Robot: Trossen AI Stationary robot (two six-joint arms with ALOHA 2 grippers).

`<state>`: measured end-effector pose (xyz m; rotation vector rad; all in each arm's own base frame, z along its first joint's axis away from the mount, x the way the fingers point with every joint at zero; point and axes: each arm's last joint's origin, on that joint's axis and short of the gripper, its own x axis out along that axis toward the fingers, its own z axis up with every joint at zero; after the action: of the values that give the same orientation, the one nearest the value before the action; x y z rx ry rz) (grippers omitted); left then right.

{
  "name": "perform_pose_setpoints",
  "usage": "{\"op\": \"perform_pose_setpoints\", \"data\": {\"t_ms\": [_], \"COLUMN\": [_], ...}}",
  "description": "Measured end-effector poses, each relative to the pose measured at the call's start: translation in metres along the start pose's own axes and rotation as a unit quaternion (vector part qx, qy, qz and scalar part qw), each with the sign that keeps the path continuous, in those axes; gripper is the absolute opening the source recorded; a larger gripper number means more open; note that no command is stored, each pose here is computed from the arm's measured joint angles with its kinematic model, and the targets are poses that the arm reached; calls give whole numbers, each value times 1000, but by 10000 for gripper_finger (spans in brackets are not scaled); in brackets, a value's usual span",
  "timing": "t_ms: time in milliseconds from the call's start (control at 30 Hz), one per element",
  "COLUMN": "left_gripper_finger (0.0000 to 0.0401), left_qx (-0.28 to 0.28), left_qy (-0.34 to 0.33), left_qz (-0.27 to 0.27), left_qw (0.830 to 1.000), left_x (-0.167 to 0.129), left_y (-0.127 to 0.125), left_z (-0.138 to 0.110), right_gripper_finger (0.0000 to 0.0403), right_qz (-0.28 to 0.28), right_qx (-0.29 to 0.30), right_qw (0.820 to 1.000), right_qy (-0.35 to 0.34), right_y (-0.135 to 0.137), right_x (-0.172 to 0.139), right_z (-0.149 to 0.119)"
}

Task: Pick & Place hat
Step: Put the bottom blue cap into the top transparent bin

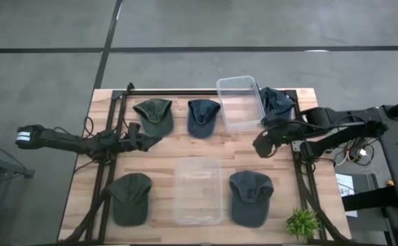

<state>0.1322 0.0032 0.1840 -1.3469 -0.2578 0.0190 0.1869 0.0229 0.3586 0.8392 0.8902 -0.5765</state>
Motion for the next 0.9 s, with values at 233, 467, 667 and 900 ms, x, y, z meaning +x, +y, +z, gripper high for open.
{"op": "perform_pose_setpoints", "data": {"t_ms": [233, 467, 667, 900], "left_gripper_finger": [0, 0, 0, 0], "left_qx": [42, 59, 71, 74], "left_qy": [0, 0, 0, 0], "left_qz": [1, -1, -1, -2], "left_qw": [999, 998, 997, 997], "left_x": [0, 0, 0, 0], "left_y": [0, -1, -1, -1], "left_z": [0, 0, 0, 0], "right_gripper_finger": [196, 184, 178, 178], "right_qz": [-134, -225, -274, -324], "right_qx": [-42, -61, -116, -104], "right_qw": [989, 971, 954, 940], "right_qy": [48, 41, 26, 33], "right_y": [6, -3, -10, -26], "right_x": [14, 49, 68, 90], "right_z": [0, -21, -44, -56]}}
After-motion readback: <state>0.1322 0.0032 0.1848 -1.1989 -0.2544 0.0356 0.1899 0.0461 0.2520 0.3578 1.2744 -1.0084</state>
